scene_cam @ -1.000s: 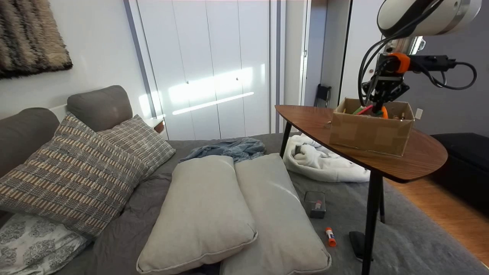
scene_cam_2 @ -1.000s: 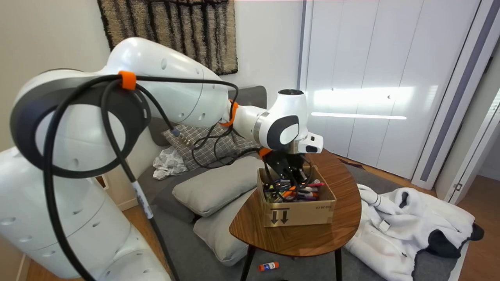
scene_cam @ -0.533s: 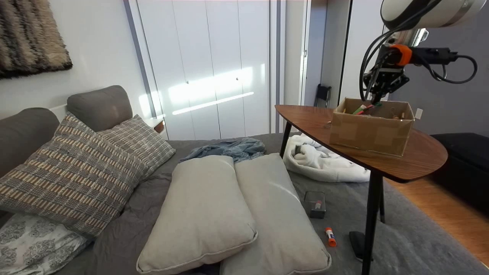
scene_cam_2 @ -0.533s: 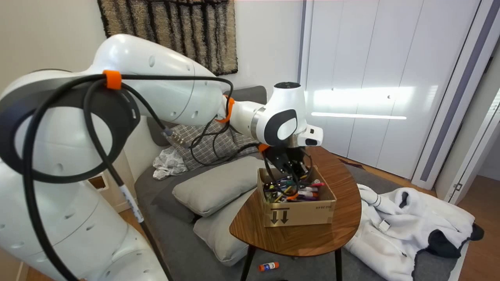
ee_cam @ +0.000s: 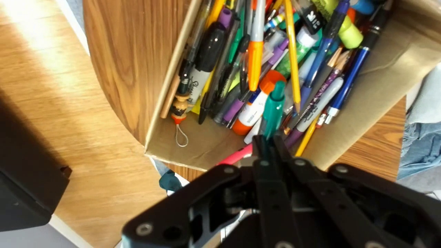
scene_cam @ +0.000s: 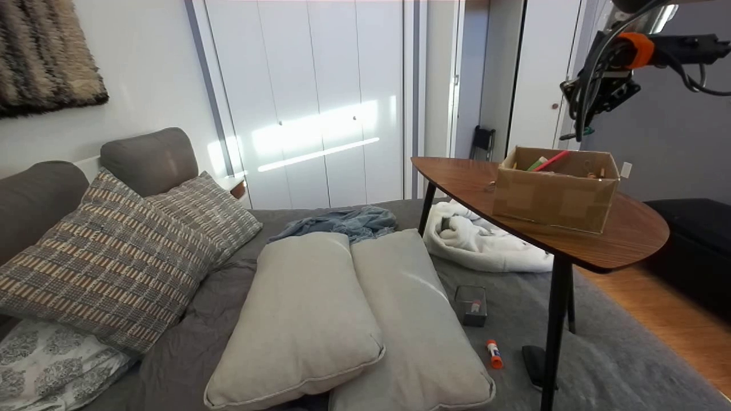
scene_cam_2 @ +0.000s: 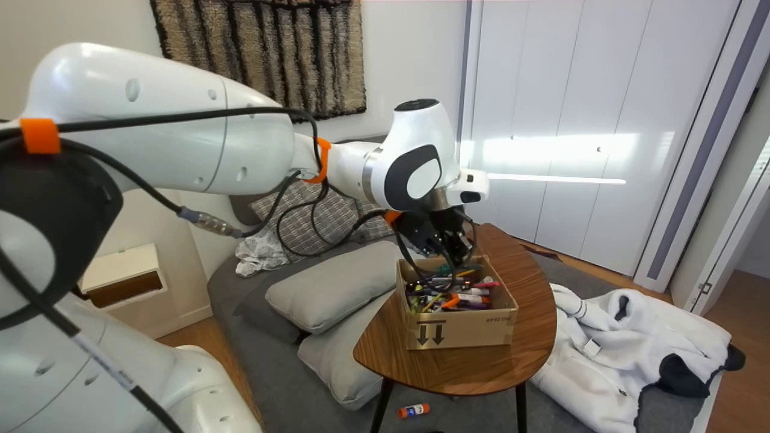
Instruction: Pick up the green marker from the box and put it on the table
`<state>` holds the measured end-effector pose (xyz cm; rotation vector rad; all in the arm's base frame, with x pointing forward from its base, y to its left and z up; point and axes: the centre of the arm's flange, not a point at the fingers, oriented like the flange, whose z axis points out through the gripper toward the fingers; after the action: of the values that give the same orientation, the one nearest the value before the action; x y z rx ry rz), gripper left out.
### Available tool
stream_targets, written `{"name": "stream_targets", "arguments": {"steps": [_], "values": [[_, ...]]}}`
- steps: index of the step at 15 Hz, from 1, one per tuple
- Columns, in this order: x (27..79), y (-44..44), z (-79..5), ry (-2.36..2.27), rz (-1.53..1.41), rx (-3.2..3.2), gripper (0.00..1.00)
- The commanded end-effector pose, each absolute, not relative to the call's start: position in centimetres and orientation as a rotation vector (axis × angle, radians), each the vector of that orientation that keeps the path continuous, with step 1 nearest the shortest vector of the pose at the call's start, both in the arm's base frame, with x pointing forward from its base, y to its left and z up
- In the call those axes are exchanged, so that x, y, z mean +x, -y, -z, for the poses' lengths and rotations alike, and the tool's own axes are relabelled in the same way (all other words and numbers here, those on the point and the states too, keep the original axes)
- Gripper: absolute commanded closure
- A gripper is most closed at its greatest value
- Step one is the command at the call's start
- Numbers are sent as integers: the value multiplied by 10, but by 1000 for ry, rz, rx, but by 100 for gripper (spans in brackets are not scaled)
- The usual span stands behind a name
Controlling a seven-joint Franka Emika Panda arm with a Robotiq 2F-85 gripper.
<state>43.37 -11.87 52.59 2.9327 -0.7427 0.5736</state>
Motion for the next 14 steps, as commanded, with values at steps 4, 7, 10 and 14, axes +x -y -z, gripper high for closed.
{"name": "stream_targets", "arguments": {"steps": [4, 7, 10, 14], "values": [[351, 157, -521, 814, -606, 2812, 99], [332, 178, -502, 832, -596, 2828, 99], [324, 194, -481, 828, -615, 2844, 99], [329, 199, -452, 830, -683, 2883, 99]]}}
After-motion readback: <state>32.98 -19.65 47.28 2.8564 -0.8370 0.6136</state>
